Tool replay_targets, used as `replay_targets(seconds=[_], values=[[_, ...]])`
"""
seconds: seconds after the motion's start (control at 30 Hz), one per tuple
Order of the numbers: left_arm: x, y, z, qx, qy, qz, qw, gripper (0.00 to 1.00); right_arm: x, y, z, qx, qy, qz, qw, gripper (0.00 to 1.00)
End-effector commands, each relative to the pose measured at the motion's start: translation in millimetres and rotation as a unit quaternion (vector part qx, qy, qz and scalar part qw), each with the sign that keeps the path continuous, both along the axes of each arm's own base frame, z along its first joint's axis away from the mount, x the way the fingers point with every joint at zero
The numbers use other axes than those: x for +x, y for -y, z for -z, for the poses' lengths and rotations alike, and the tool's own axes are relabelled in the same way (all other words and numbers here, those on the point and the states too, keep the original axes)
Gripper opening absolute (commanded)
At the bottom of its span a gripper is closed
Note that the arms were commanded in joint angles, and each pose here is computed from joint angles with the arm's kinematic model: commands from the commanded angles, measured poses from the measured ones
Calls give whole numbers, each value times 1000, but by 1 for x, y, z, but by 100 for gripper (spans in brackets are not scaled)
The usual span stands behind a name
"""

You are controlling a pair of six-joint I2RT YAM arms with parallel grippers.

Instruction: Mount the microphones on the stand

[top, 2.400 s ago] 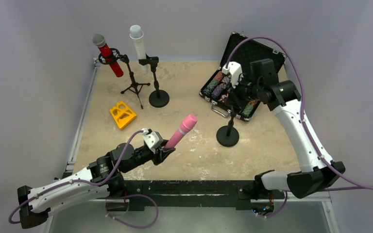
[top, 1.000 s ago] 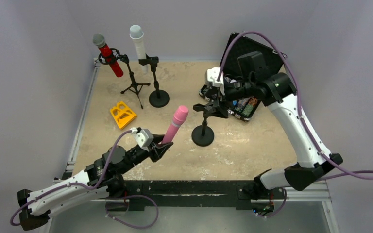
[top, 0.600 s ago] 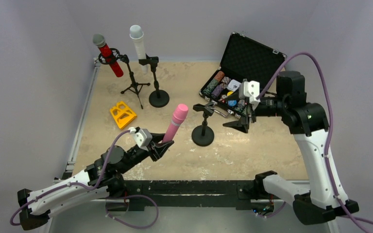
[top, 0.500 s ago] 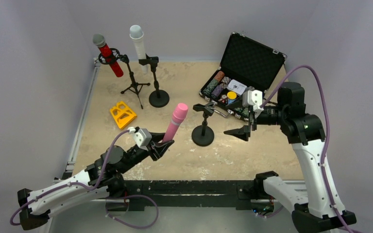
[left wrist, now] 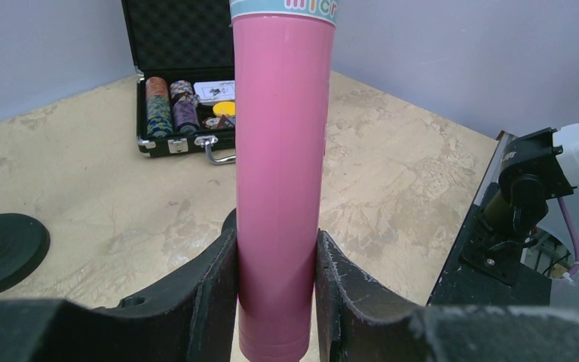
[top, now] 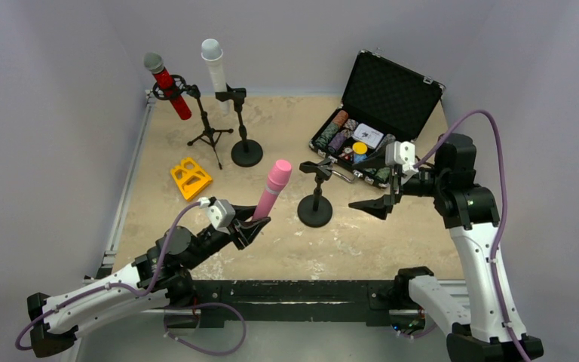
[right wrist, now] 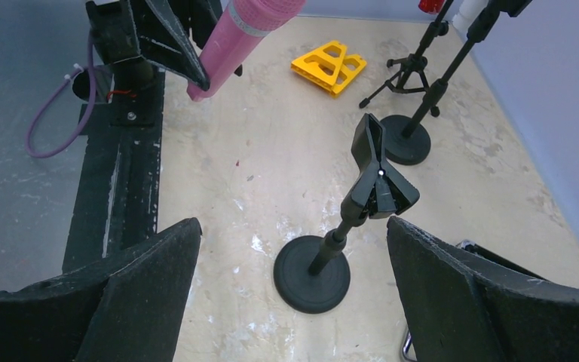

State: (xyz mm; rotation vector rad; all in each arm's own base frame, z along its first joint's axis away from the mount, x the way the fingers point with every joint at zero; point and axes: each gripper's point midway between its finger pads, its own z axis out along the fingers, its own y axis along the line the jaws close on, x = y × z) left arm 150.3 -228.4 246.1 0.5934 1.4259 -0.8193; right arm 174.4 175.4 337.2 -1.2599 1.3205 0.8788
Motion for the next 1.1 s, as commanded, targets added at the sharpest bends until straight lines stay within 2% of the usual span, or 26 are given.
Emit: replay_targets(seconds=[0.0,1.07], values=[[0,0,-17,-27,22,3,999,0,-2,-1,-6,13,15,-11,1000,97],[2,4,-12,-23,25,2,999,0,1,-1,10,6,19,-21,1000,97]])
